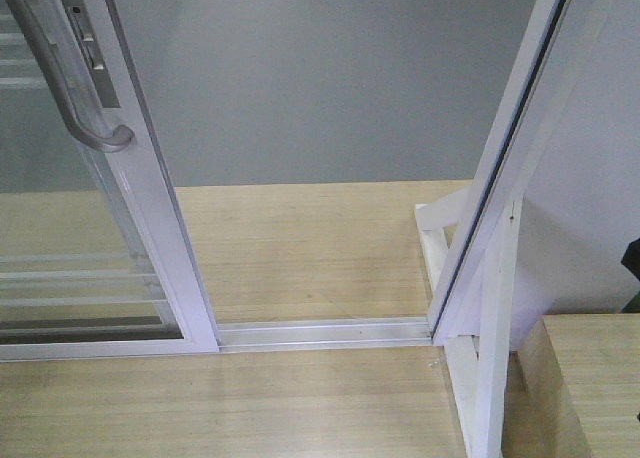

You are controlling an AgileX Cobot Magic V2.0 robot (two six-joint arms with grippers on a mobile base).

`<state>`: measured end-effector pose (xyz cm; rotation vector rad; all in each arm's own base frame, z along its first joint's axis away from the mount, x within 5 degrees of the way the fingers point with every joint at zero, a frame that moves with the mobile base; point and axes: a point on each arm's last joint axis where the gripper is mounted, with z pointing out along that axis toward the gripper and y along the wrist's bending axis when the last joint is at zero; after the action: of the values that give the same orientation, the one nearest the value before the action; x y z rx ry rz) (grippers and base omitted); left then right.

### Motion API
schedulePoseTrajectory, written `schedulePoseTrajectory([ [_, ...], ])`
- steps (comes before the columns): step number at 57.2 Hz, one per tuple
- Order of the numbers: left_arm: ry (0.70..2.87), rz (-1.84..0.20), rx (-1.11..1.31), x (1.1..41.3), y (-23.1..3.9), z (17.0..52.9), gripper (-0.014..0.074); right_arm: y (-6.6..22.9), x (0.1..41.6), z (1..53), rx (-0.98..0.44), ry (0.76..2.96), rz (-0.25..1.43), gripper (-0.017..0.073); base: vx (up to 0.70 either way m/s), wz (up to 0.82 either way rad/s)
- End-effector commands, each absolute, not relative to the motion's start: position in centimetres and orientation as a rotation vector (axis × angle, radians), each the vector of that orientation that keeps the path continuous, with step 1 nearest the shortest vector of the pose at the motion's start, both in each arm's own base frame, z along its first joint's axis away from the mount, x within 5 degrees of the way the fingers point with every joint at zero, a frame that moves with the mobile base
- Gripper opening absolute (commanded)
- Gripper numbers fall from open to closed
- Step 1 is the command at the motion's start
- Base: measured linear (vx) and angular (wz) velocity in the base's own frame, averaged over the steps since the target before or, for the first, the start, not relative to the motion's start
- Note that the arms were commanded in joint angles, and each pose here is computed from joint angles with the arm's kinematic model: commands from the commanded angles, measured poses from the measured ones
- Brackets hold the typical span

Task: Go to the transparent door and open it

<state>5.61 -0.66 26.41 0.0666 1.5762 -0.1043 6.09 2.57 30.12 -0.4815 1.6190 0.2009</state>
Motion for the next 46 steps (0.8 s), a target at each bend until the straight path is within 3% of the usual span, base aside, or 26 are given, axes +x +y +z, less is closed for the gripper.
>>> schedulePoseTrajectory([
  [1, 1.482, -0.100, 0.068, 5.6, -0.6, 28.0, 0.0004, 2.6, 6.1, 31.7, -0.461, 1.527, 0.210, 0.0000, 0.00, 0.00],
  [7, 1.512, -0.096, 0.067, 5.7, -0.6, 26.3, 0.0004, 2.6, 6.1, 31.7, -0.461, 1.527, 0.210, 0.0000, 0.00, 0.00],
  [19, 1.565, -0.104, 0.053, 5.9, -0.6, 19.0, 0.0004, 2.6, 6.1, 31.7, -0.461, 1.528, 0.209, 0.0000, 0.00, 0.00],
  [46, 1.616, -0.075, 0.086, 5.6, -0.6, 18.8, 0.0004, 2.6, 6.1, 31.7, -0.462, 1.524, 0.209, 0.0000, 0.00, 0.00],
])
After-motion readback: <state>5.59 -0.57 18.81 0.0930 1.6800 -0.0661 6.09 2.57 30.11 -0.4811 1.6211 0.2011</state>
